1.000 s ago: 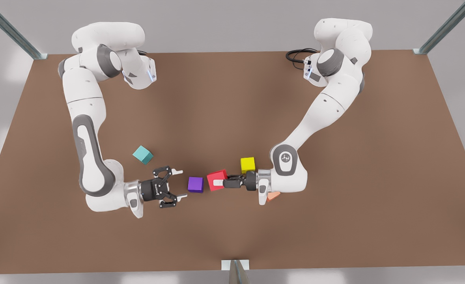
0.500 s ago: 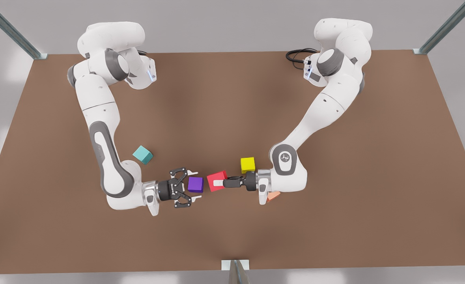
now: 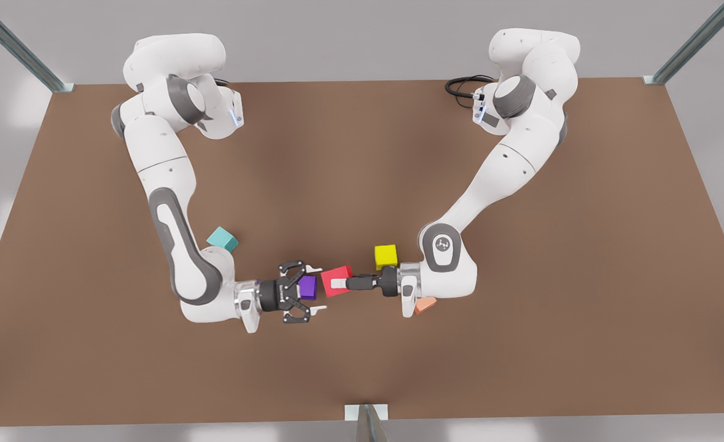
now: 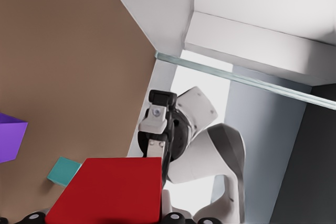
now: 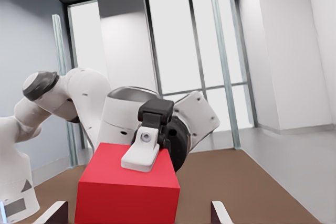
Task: Pick up red wooden cube and pass to hand red wooden cube and place in blue wooden cube
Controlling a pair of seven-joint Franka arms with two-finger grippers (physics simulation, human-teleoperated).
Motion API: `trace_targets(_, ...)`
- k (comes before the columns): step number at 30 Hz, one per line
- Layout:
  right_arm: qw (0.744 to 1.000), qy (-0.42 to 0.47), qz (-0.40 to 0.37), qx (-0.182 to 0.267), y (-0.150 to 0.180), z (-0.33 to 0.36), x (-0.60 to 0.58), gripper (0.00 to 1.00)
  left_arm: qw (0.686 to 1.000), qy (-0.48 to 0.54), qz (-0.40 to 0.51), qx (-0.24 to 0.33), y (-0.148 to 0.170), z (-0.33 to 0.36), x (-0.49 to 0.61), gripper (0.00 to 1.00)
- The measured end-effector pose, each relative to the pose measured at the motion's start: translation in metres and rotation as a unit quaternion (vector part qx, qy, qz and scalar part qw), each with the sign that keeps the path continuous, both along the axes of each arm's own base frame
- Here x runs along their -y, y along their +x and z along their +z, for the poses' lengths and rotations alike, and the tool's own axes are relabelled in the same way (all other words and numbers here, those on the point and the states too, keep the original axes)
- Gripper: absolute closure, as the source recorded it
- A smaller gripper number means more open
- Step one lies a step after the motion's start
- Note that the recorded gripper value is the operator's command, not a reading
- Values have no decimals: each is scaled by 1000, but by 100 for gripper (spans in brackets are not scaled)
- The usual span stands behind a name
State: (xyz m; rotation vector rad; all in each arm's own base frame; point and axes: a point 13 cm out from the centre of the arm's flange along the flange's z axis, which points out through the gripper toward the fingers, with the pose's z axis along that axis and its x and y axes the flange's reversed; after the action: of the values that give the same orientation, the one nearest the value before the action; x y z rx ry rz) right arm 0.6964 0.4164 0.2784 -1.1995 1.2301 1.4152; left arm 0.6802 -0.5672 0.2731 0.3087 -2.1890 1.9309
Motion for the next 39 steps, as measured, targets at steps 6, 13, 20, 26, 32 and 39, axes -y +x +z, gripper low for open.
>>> trace_targets(6,1000,2,-3,10,-4,1,-15,1,1000,0,0,5,0,0,0,45)
trace_targets(13,1000,-3,1,15,-15,-5,-41,1,1000,1,0,8,0,-2,0,46)
trace_targets(20,1000,-12,-10,18,-14,-15,-50,8,1000,2,1,12,0,-2,2,45)
trace_targets(26,1000,-17,-15,22,-11,-18,-49,43,1000,-2,3,16,1,0,2,13)
trace_targets(32,999,-18,-18,23,-10,-18,-48,45,1000,-5,4,24,2,0,0,5)
trace_targets(39,999,-17,-22,22,-7,-19,-41,45,999,-1,22,36,37,1,-62,0)
